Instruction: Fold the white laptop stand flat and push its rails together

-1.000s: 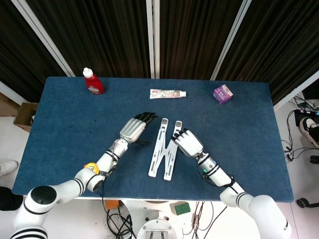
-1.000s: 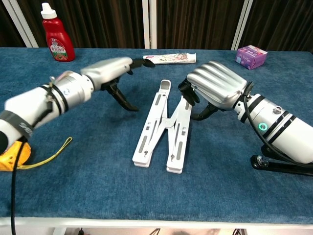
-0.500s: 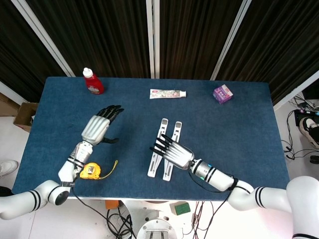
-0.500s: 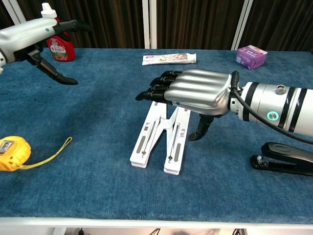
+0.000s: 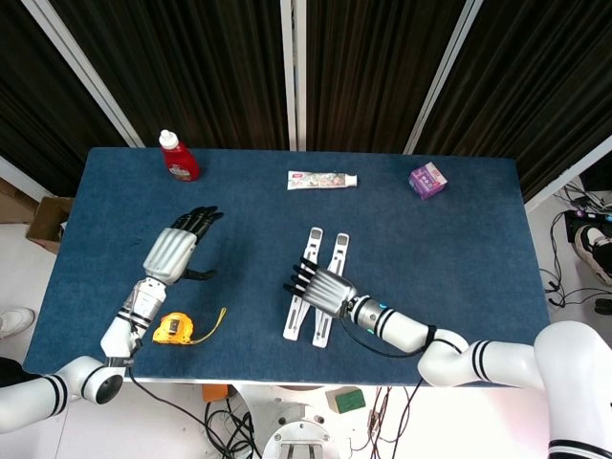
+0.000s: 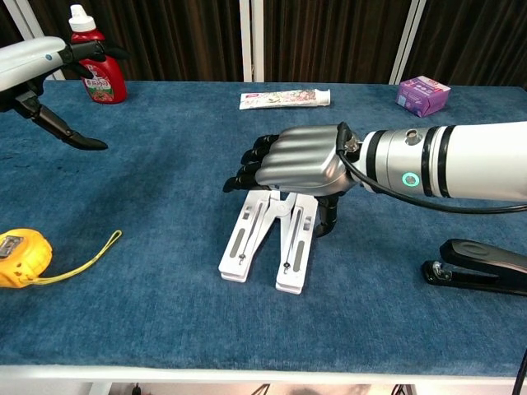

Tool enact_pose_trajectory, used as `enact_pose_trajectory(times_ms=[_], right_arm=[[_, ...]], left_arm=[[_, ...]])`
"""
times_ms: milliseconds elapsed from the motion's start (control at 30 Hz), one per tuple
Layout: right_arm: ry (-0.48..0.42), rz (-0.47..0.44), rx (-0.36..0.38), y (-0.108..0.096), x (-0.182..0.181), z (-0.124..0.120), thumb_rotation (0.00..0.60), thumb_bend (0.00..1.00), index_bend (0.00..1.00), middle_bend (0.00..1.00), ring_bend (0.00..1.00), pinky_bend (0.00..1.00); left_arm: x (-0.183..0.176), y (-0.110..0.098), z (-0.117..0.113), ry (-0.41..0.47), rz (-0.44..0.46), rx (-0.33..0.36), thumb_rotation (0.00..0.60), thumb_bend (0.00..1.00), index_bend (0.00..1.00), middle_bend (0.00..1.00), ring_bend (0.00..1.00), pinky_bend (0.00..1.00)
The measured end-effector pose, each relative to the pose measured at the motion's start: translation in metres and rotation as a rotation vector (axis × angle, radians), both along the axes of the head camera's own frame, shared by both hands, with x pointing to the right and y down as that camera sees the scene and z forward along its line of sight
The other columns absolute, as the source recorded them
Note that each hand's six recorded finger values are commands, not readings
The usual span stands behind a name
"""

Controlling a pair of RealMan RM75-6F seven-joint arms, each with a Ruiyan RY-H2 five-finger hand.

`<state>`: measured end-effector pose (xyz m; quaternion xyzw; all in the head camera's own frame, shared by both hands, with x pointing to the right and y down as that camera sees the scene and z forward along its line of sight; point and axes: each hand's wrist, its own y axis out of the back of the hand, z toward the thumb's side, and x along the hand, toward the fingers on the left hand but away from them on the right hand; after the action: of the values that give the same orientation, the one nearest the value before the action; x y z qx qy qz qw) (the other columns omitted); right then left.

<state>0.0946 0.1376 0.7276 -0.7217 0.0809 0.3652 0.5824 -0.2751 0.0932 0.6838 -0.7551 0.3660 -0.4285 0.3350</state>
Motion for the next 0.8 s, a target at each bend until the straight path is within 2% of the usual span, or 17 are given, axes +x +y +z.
enact_pose_trajectory(times_ms=[67,133,200,267,333,400,467,533,600,667,733,800], right_arm=[[0.009,-0.009,0.001,0.0,-0.002,0.003,0.6,0.0,0.03,0.15,0.01,0.08],[0.016,-0.016,0.005,0.001,-0.005,0.006,0.6,0.03,0.1,0.2,0.05,0.09],[0.01,-0.016,0.014,0.0,-0.007,0.006,0.6,0.12,0.25,0.29,0.15,0.15],[0.0,-0.014,0.029,-0.001,-0.008,0.005,0.6,0.24,0.43,0.38,0.28,0.25],[-0.016,-0.014,0.05,-0.004,-0.008,0.003,0.6,0.31,0.54,0.45,0.35,0.31],[-0.035,-0.01,0.065,-0.006,-0.008,0.001,0.6,0.35,0.6,0.49,0.39,0.35],[-0.048,-0.006,0.073,-0.007,-0.008,0.001,0.6,0.35,0.62,0.5,0.39,0.36],[-0.057,0.007,0.065,-0.006,-0.006,0.002,0.6,0.32,0.57,0.48,0.36,0.33],[-0.057,0.026,0.047,-0.004,-0.003,0.003,0.6,0.23,0.39,0.36,0.23,0.22],[-0.057,0.046,0.034,-0.003,0.001,0.003,0.6,0.1,0.15,0.18,0.06,0.06],[-0.072,0.082,0.02,-0.001,0.005,-0.002,0.6,0.06,0.03,0.1,0.0,0.01],[-0.098,0.135,0.017,-0.001,0.014,-0.011,0.6,0.06,0.0,0.07,0.0,0.0]], left_arm=[[-0.001,0.0,0.0,0.001,-0.002,-0.001,0.6,0.0,0.1,0.05,0.05,0.17],[-0.002,0.001,0.0,0.001,-0.005,-0.002,0.6,0.0,0.1,0.05,0.05,0.16],[-0.004,0.001,0.0,0.001,-0.009,-0.001,0.6,0.0,0.1,0.05,0.05,0.17],[-0.006,0.001,0.0,0.001,-0.012,0.003,0.6,0.0,0.1,0.05,0.05,0.17],[-0.008,0.001,-0.001,0.002,-0.015,0.008,0.6,0.0,0.1,0.05,0.05,0.17],[-0.01,0.001,-0.003,0.001,-0.019,0.014,0.6,0.0,0.1,0.05,0.05,0.17],[-0.012,0.001,-0.005,0.001,-0.022,0.021,0.6,0.0,0.1,0.05,0.05,0.17],[-0.015,0.001,-0.007,-0.003,-0.024,0.027,0.6,0.0,0.1,0.05,0.05,0.17],[-0.018,0.001,-0.01,-0.014,-0.022,0.034,0.6,0.0,0.1,0.05,0.05,0.17],[-0.022,0.001,-0.011,-0.029,-0.02,0.037,0.6,0.0,0.1,0.05,0.05,0.16],[-0.03,0.002,-0.013,-0.06,-0.017,0.043,0.6,0.0,0.1,0.05,0.05,0.16],[-0.042,0.004,-0.016,-0.105,-0.017,0.051,0.6,0.0,0.1,0.05,0.05,0.16]])
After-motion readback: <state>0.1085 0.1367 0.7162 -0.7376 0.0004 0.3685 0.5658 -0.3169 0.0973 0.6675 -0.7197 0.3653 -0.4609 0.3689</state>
